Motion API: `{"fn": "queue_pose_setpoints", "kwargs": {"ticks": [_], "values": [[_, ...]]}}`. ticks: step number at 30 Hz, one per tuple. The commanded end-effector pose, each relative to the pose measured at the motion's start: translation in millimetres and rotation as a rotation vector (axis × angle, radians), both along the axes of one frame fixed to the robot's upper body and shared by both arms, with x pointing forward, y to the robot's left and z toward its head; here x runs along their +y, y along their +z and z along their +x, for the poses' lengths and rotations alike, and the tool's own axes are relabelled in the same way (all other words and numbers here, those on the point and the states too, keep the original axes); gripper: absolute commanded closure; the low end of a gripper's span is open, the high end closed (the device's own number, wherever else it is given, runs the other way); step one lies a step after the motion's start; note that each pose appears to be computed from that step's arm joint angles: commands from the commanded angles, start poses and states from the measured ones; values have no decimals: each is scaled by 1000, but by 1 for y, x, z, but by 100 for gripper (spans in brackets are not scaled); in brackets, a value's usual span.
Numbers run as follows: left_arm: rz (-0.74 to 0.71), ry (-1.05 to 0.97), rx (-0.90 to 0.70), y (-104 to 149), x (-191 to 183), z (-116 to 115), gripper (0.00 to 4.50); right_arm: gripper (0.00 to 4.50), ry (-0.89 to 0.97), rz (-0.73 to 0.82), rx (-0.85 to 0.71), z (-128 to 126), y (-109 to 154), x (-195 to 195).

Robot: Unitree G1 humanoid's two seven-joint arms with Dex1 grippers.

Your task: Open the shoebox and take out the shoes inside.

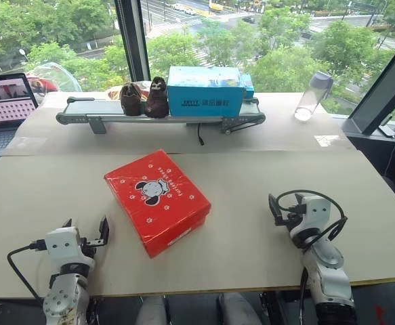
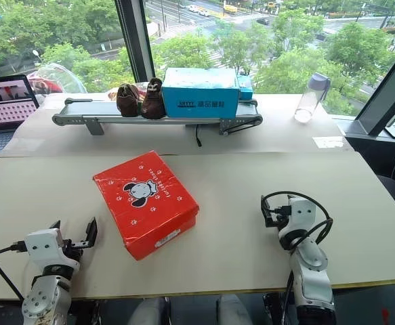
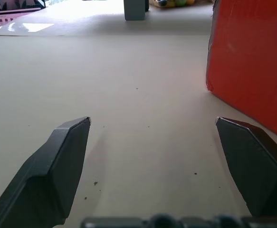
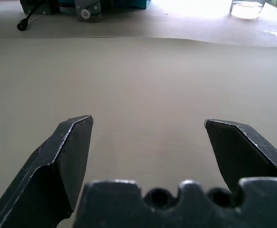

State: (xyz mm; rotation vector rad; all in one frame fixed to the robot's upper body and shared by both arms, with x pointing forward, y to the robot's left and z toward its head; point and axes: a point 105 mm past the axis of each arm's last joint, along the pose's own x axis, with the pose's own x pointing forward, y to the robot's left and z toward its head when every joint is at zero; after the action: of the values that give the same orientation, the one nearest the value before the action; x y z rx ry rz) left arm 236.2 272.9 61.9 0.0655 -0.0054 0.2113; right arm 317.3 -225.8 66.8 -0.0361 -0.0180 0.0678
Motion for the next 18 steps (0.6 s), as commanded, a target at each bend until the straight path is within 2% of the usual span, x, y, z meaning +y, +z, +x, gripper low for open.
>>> {"fn": "queue_pose_setpoints", "kwargs": {"ticks": [1, 3, 6, 10, 16, 18], "values": [[40, -27, 18, 2, 21, -1, 0, 5, 66, -32, -54, 12, 19, 2], [124, -147, -23, 33, 46, 2, 0, 5, 232, -46, -57, 29, 42, 12], [169, -326, -27, 59, 45, 10, 0, 5, 356, -65, -33, 42, 62, 15], [224, -496, 19, 72, 41, 17, 0, 5, 453, -115, -23, 47, 80, 18], [218, -626, 55, 79, 35, 18, 0, 5, 634, -113, 34, 33, 83, 42], [206, -692, 65, 83, 28, 14, 52, 57, 710, -116, 63, 24, 84, 51]]}}
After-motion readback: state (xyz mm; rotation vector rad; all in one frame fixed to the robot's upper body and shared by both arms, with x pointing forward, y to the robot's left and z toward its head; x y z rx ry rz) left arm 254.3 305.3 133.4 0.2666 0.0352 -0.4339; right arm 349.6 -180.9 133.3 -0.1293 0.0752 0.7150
